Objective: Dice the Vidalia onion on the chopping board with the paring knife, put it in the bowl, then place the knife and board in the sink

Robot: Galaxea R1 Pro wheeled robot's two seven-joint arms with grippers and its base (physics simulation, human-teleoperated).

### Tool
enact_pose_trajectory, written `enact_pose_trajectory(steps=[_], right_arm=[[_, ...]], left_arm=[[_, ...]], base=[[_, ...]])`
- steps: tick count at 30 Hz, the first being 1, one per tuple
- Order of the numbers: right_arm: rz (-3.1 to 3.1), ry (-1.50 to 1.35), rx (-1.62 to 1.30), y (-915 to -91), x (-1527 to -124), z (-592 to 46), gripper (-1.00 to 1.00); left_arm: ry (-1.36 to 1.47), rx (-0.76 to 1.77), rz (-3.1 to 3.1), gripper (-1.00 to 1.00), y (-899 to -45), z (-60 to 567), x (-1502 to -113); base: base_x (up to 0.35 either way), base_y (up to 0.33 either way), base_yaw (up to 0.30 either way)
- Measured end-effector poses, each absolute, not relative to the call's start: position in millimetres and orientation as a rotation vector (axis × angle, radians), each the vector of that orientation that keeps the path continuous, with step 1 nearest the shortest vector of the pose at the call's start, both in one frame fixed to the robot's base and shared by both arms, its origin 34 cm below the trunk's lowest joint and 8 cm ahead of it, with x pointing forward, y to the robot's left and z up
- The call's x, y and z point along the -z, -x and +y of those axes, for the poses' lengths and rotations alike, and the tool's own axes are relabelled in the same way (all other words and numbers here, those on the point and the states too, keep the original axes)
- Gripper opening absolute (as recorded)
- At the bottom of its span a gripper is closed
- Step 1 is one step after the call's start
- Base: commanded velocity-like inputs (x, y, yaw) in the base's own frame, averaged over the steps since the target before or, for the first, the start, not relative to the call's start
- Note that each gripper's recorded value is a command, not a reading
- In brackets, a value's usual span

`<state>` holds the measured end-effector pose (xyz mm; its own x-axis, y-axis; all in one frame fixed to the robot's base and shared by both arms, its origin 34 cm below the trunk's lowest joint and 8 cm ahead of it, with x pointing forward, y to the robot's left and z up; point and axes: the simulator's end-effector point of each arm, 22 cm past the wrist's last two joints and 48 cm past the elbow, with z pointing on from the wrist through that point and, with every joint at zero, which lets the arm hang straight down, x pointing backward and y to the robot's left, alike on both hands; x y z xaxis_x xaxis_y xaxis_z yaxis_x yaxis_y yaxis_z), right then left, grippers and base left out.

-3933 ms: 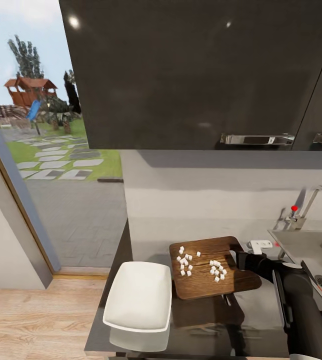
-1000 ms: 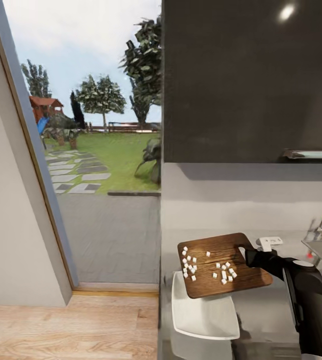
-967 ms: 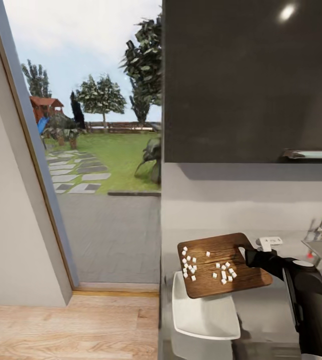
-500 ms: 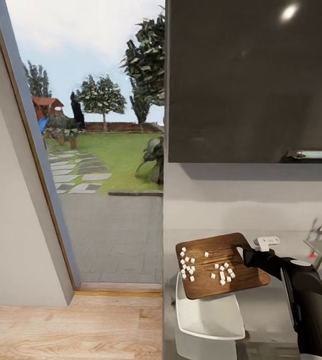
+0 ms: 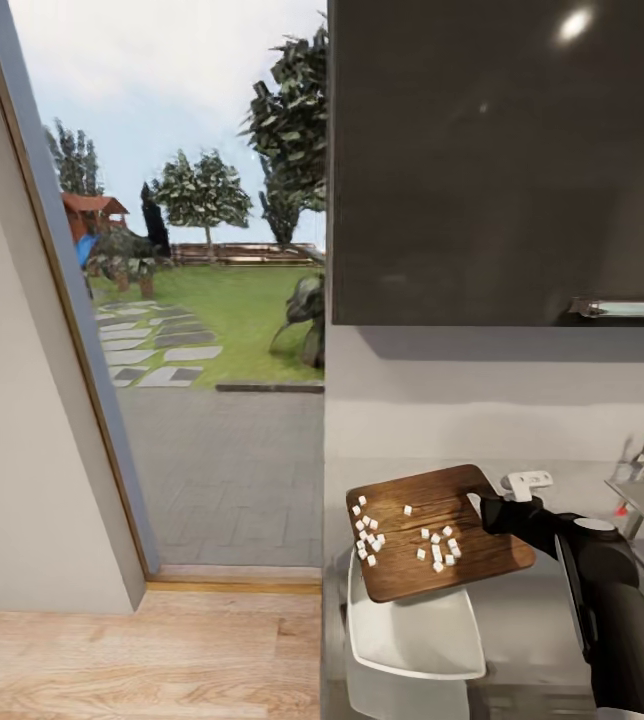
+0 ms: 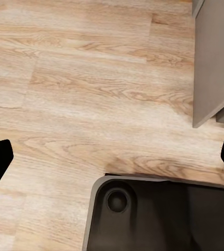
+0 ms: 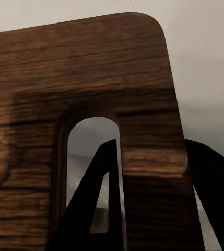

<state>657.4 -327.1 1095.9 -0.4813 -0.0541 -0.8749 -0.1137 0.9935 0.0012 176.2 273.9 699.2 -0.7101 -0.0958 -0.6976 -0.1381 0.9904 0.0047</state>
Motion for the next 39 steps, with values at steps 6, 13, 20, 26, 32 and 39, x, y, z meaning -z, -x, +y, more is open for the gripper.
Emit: enact_pose_trajectory(steps=[6, 13, 20, 26, 32, 39], right_arm=[[2.072, 0.119, -0.071, -657.4, -1096.5, -326.9, -1.0], [2.072, 0.119, -0.071, -657.3, -1096.4, -327.0, -1.0], [2.071, 0.12, -0.072, -657.9, -1096.5, -326.7, -1.0], [2.07, 0.122, -0.073, -657.5, -1096.9, -326.3, -1.0], [2.07, 0.123, -0.073, -657.6, -1096.9, -326.2, -1.0], [2.069, 0.123, -0.072, -657.6, -1097.2, -326.1, -1.0]], left_arm=[[0.162, -0.072, 2.365, 1.0, -176.2, 274.0, -699.2], [0.162, -0.072, 2.365, 1.0, -176.2, 273.9, -699.2], [0.162, -0.072, 2.366, 1.0, -176.3, 273.9, -699.1], [0.162, -0.072, 2.365, 1.0, -176.2, 273.9, -699.2], [0.162, -0.072, 2.365, 1.0, -176.2, 273.9, -699.2], [0.162, -0.072, 2.365, 1.0, -176.1, 273.9, -699.2]], base=[[0.0, -0.153, 0.0], [0.0, -0.008, 0.0], [-0.119, 0.0, 0.0], [-0.04, 0.0, 0.0], [-0.02, -0.011, 0.0], [-0.053, -0.059, 0.0]])
